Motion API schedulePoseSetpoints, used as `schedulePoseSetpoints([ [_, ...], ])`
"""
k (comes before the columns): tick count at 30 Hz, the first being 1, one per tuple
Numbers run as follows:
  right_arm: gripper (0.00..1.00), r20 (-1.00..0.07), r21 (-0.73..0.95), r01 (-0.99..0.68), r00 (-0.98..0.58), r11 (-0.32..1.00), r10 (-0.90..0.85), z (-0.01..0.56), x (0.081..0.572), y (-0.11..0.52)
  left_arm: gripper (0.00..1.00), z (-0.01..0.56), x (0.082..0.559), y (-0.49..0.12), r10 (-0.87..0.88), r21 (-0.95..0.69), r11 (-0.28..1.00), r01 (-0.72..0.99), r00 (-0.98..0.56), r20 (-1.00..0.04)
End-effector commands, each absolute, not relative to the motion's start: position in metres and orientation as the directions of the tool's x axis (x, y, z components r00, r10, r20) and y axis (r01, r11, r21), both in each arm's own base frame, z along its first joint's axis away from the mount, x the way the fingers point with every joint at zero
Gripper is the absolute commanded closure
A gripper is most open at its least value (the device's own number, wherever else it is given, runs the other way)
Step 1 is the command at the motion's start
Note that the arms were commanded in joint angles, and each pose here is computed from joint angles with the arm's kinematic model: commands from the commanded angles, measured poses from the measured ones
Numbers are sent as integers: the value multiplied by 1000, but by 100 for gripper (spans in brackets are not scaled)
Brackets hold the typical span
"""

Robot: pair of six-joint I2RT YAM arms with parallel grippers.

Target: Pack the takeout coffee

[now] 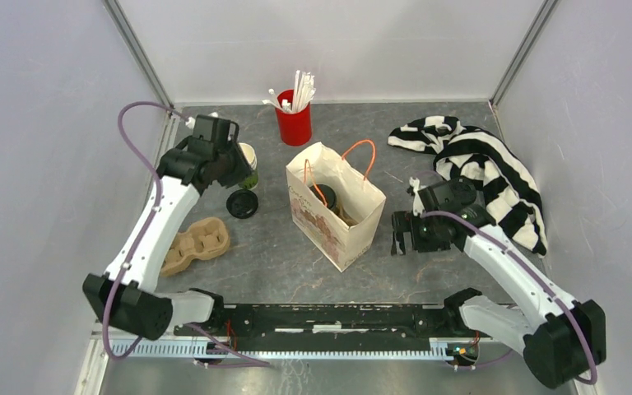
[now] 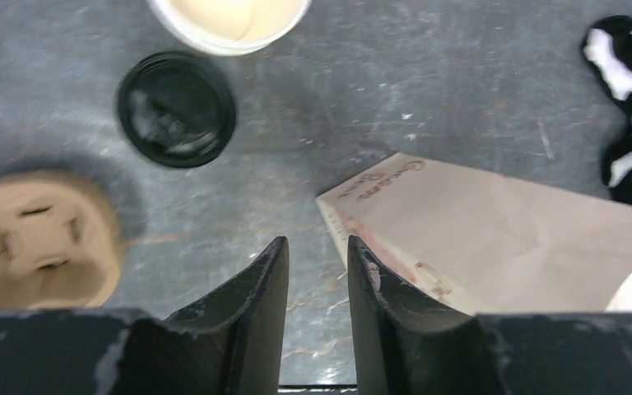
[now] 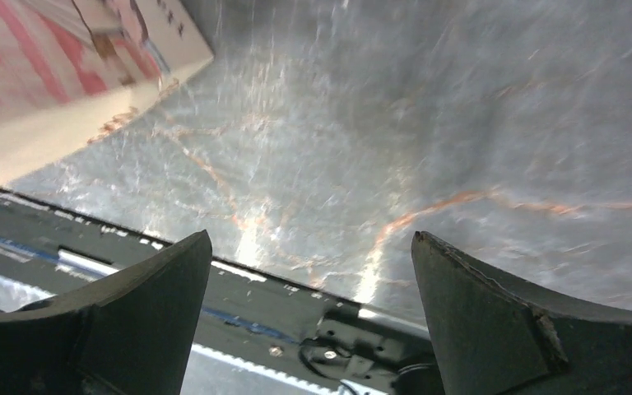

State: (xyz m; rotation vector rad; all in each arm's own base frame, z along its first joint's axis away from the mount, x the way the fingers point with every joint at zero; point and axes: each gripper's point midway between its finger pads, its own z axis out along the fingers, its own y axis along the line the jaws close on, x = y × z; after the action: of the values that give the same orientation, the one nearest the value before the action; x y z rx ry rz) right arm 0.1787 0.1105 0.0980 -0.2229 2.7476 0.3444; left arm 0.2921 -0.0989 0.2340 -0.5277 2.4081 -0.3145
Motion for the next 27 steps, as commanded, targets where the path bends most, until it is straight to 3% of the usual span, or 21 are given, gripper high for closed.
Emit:
schedulePoseSetpoints([
  [1,2,-333,417,-90,-941,905,60,91,162,139,62,253,336,-139,-415,-489,864,-116,-714,-564],
  [7,2,-291,603,11,-928,797,233,81,168,169,54,224,351,-164,-328,-480,876,-43,-782,-530],
  [12,2,-331,585,11,-910,811,251,75,185,168,48,187,340,-178,-285,-485,874,-26,-837,-468],
  [27,2,-443,463,-27,-873,886,204,77,246,167,46,145,295,-207,-175,-455,891,16,-910,-375],
])
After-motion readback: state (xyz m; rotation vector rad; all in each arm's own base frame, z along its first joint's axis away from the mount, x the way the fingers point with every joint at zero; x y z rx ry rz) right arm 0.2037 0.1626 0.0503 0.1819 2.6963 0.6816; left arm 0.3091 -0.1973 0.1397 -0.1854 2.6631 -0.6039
